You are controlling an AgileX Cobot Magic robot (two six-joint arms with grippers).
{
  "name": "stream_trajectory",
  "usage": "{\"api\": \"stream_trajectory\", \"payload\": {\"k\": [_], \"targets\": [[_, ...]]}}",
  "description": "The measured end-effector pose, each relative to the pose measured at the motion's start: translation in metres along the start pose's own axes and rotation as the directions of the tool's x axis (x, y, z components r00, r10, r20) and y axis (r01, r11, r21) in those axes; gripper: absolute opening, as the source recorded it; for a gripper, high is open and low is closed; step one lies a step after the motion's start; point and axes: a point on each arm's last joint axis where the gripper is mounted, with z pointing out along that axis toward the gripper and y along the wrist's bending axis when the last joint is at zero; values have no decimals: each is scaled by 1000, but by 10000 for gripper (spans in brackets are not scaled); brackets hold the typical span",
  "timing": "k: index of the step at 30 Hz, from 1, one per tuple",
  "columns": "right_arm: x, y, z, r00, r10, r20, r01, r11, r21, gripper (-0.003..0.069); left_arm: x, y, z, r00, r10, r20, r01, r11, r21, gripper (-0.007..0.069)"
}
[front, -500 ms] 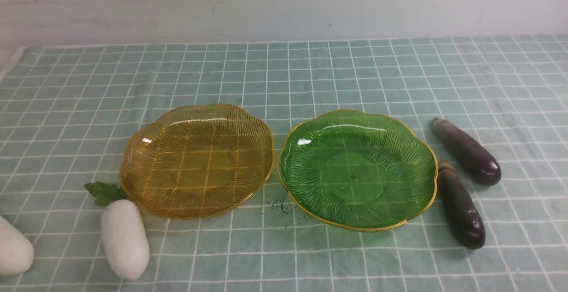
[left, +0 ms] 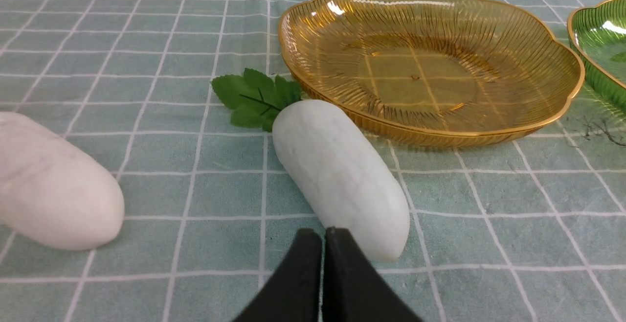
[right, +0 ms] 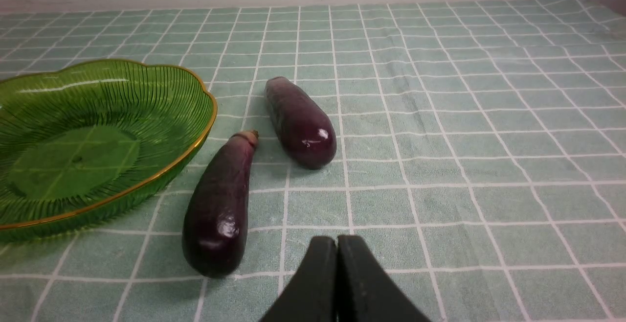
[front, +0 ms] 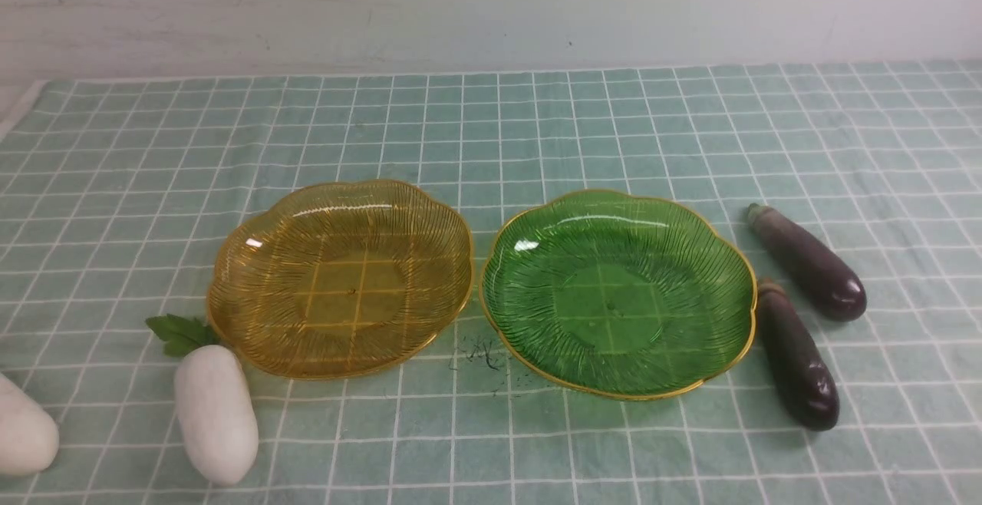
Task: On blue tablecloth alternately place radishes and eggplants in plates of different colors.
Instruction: 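Pick up the white radish and place it in the left plate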
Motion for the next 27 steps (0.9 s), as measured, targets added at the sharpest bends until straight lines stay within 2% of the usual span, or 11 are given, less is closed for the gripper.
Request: {"api": "stream_trajectory", "payload": {"k": [15, 18, 19, 20, 22, 24, 26, 27], "targets": [[0, 0, 0, 1000, 0, 0, 0, 1000, 0, -15, 0, 0, 0, 1000, -4, 0, 4, 1000, 1, -8], [0, 0, 0, 1000, 17, 3, -17, 1000, -4, -15, 0, -2, 0, 995, -95, -3, 95, 995, 23, -8], [-1, 2, 0, 997, 81, 5, -81, 997, -18, -15, 0, -4, 0, 983, -185, -8, 185, 982, 42, -8], [-1, 3, 0, 987, 163, 4, -162, 986, -36, -15, 0, -6, 0, 962, -272, -16, 272, 960, 62, -8], [-1, 7, 0, 944, 331, -6, -330, 939, -98, -15, -1, -11, -1, 875, -482, -50, 484, 868, 109, -8], [-1, 10, 0, 855, 518, -33, -518, 848, -111, -15, -2, -16, -1, 740, -665, -100, 672, 725, 148, -8], [-2, 13, 0, 780, 624, -52, -624, 769, -137, -15, -4, -20, -2, 618, -773, -145, 785, 595, 173, -8], [-3, 14, 0, 740, 671, -58, -670, 727, -150, -15, -5, -21, -2, 573, -803, -162, 817, 547, 182, -8]]}}
